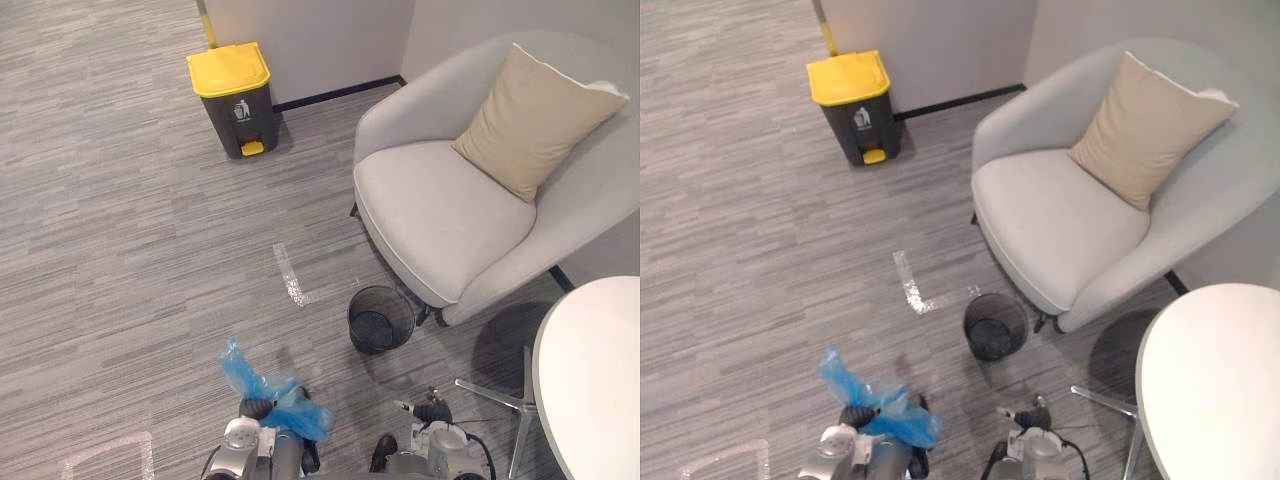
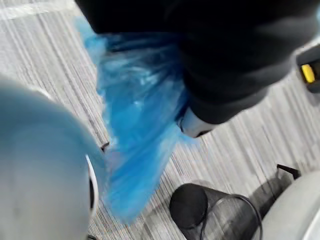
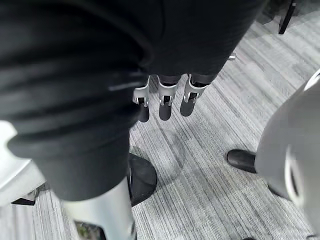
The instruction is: Gather rubbish on tea table into small bin, then transfer packed bag to large trash can.
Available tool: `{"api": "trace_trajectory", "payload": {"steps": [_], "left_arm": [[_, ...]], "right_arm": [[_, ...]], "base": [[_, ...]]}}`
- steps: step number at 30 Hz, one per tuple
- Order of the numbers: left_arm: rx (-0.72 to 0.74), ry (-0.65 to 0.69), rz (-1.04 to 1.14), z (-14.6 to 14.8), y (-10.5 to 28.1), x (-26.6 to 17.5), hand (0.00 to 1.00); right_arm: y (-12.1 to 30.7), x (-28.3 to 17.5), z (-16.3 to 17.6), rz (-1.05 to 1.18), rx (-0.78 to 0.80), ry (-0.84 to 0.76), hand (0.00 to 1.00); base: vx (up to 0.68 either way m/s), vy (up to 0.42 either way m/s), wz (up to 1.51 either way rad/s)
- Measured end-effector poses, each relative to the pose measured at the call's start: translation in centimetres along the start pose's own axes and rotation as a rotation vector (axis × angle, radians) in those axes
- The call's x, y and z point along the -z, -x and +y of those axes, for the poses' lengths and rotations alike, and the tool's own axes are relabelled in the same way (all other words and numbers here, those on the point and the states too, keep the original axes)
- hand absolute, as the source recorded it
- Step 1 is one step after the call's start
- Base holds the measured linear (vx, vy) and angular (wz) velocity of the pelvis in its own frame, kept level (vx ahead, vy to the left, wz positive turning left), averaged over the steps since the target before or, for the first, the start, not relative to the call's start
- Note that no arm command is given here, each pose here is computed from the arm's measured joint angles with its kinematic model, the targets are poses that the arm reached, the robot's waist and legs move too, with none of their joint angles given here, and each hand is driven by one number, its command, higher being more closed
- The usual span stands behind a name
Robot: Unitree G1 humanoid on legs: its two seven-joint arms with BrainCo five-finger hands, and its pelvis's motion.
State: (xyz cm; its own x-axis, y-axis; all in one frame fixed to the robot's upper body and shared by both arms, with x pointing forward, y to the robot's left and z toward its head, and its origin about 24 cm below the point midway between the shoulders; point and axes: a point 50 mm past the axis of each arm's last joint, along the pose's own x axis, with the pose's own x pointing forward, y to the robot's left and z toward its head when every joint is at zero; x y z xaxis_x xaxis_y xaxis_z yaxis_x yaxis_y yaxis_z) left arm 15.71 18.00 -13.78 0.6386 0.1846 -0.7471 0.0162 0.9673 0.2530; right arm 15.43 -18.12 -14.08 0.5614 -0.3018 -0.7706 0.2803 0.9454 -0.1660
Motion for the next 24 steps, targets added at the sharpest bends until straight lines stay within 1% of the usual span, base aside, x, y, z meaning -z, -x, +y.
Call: {"api": "trace_trajectory", "payload": {"steps": [7, 11, 16, 19, 21, 24], "left_arm": [[-0.015, -0.003, 0.011, 0.5, 0.1, 0.4, 1.00], [-0.063, 0.042, 0.015, 1.4, 0.0, 0.4, 1.00], [-0.049, 0.054, -0.010, 0.9, -0.4, -0.7, 1.00], [-0.044, 0.053, -0.018, 0.7, -0.5, -1.1, 1.00], [-0.025, 0.076, -0.026, -0.2, -0.5, -1.6, 1.00], [-0.015, 0.126, -0.022, -1.1, -0.3, -1.6, 1.00]], "right_arm": [[-0.1, -0.1, 0.0, 0.006, -0.005, 0.001, 0.00], [0.1, 0.0, 0.8, 0.000, -0.023, -0.014, 0.00], [-0.1, -0.9, 0.6, -0.029, -0.016, -0.024, 0.00], [-0.1, -0.4, -0.1, -0.014, 0.012, -0.053, 0.00], [-0.3, -1.2, -0.5, -0.037, 0.024, -0.070, 0.00], [0.0, -1.3, 0.7, -0.043, -0.011, -0.058, 0.00]], "base": [[0.27, 0.108, 0.38], [0.35, 0.022, 0.50], [0.44, -0.041, 0.55], [0.67, -0.156, 0.99], [0.67, -0.172, 0.54], [0.59, -0.101, 0.05]]}}
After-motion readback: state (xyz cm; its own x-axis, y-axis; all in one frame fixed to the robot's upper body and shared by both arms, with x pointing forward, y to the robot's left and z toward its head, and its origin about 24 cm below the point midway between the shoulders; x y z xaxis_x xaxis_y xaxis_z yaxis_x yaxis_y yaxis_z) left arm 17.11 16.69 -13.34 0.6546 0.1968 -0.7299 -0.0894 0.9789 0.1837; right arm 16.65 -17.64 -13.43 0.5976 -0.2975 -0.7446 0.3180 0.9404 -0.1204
